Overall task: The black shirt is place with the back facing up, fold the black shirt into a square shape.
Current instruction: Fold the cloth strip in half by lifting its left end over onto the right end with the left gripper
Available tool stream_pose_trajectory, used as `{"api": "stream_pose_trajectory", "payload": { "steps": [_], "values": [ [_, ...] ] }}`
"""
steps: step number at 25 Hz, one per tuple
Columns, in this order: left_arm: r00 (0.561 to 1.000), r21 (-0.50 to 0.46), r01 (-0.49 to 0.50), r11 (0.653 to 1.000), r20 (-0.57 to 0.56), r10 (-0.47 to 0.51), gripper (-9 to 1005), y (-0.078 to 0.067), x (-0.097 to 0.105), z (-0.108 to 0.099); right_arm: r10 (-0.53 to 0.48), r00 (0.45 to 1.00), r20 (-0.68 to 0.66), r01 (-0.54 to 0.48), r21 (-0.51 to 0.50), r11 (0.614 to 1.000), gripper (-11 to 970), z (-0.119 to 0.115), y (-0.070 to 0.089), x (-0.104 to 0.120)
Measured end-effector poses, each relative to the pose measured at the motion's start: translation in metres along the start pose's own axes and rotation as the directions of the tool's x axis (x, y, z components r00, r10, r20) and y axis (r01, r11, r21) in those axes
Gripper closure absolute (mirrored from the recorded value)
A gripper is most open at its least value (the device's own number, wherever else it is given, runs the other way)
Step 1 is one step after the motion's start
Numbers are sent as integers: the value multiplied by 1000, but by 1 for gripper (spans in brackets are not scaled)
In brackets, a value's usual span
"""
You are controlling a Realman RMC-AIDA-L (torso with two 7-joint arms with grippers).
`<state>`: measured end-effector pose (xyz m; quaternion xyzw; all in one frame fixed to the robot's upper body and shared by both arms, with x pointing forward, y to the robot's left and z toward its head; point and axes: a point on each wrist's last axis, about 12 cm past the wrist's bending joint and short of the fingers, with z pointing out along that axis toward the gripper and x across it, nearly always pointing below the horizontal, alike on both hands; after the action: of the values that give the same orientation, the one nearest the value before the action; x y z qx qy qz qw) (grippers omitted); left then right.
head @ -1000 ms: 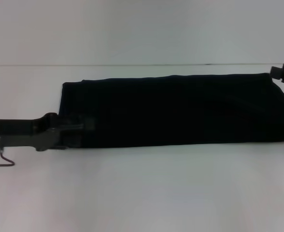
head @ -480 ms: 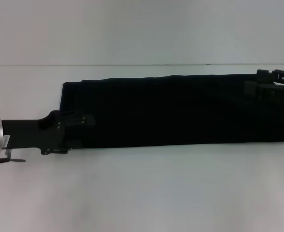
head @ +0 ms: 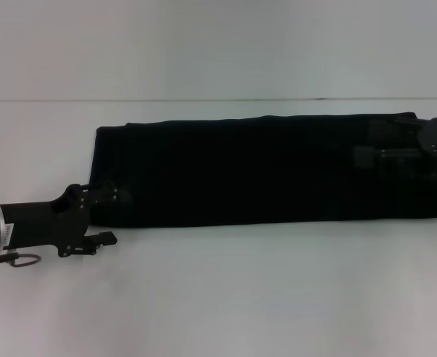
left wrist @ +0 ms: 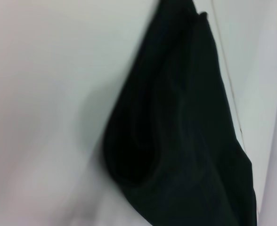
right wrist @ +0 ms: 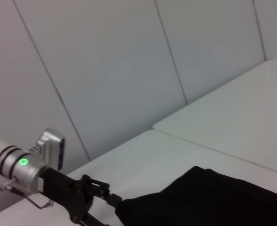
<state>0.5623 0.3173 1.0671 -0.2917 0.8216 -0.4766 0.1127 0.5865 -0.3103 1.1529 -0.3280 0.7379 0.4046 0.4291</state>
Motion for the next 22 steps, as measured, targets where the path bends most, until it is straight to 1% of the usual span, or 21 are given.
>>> {"api": "stream_pose_trajectory", "payload": {
  "steps": [4,9,22],
  "values": [
    [1000,-11,24,1000,21,-23,119,2,-1,2,-5,1000,9,5,-7,1000,14,-3,0,-4],
    [997,-29,29,999,69,-27,118,5,-7,2,-11,1000,20,10,5,1000,14,-6,-1,-7],
    [993,-46,14,999,122,-9,119,4,-15,0,-15,999,40,14,16,1000,14,-9,-2,-13]
  ]
}}
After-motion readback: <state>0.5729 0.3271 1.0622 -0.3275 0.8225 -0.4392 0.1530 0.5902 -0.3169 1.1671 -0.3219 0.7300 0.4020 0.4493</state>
